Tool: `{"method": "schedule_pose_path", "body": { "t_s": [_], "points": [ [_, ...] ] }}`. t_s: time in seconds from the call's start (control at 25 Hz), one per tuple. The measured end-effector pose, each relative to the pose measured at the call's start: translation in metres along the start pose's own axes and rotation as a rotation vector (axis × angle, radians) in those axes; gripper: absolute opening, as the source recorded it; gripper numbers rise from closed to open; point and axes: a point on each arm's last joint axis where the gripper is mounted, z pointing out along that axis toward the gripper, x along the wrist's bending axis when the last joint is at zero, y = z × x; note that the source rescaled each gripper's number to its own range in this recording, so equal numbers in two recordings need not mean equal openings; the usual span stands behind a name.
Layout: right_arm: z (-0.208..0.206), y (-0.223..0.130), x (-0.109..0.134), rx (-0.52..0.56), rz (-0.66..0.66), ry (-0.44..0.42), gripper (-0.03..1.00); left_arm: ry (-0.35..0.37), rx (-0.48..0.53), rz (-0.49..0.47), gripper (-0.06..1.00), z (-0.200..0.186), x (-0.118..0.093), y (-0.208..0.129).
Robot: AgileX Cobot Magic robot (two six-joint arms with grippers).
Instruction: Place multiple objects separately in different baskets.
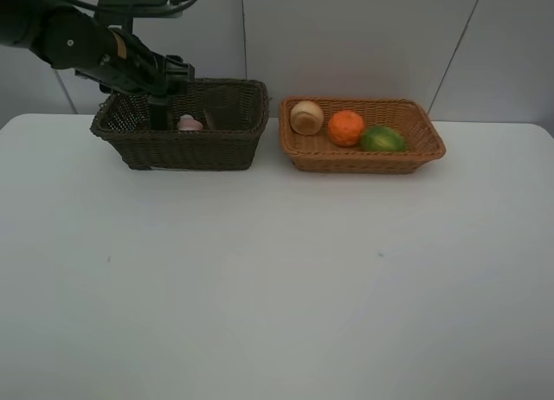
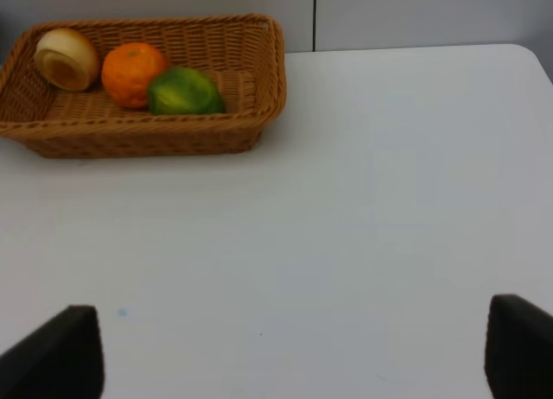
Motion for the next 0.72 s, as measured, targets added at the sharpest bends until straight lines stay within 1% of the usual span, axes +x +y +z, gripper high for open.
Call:
{"method": "schedule_pose_path", "body": {
  "t_s": [0.08, 0.16, 0.28, 0.36, 0.44, 0.52, 0.64, 0.72],
  "points": [
    [0.0, 0.0, 0.0, 0.0, 0.0, 0.0, 0.9, 0.053, 0.042, -0.006, 0.92, -0.012, 0.004, 0.003],
    [0.0, 0.0, 0.0, 0.0, 0.0, 0.0, 0.9, 0.116, 0.1, -0.037, 0.92, -0.023, 0.012, 0.003],
    [0.0, 0.0, 0.0, 0.0, 0.0, 0.0, 0.9, 0.225, 0.205, -0.102, 0.92, -0.044, 0.032, 0.001],
    [0.0, 0.0, 0.0, 0.0, 0.0, 0.0, 0.9, 0.268, 0.26, -0.143, 0.92, -0.063, 0.046, -0.003],
    [0.0, 0.0, 0.0, 0.0, 0.0, 0.0, 0.9, 0.268, 0.309, -0.181, 0.92, -0.084, 0.056, -0.01],
    [0.0, 0.0, 0.0, 0.0, 0.0, 0.0, 0.9, 0.239, 0.33, -0.19, 0.92, -0.108, 0.063, -0.018],
    [0.0, 0.0, 0.0, 0.0, 0.0, 0.0, 0.9, 0.199, 0.328, -0.2, 0.92, -0.149, 0.071, -0.033],
    [0.0, 0.0, 0.0, 0.0, 0.0, 0.0, 0.9, 0.198, 0.347, -0.202, 0.92, -0.175, 0.075, -0.052]
  ]
}}
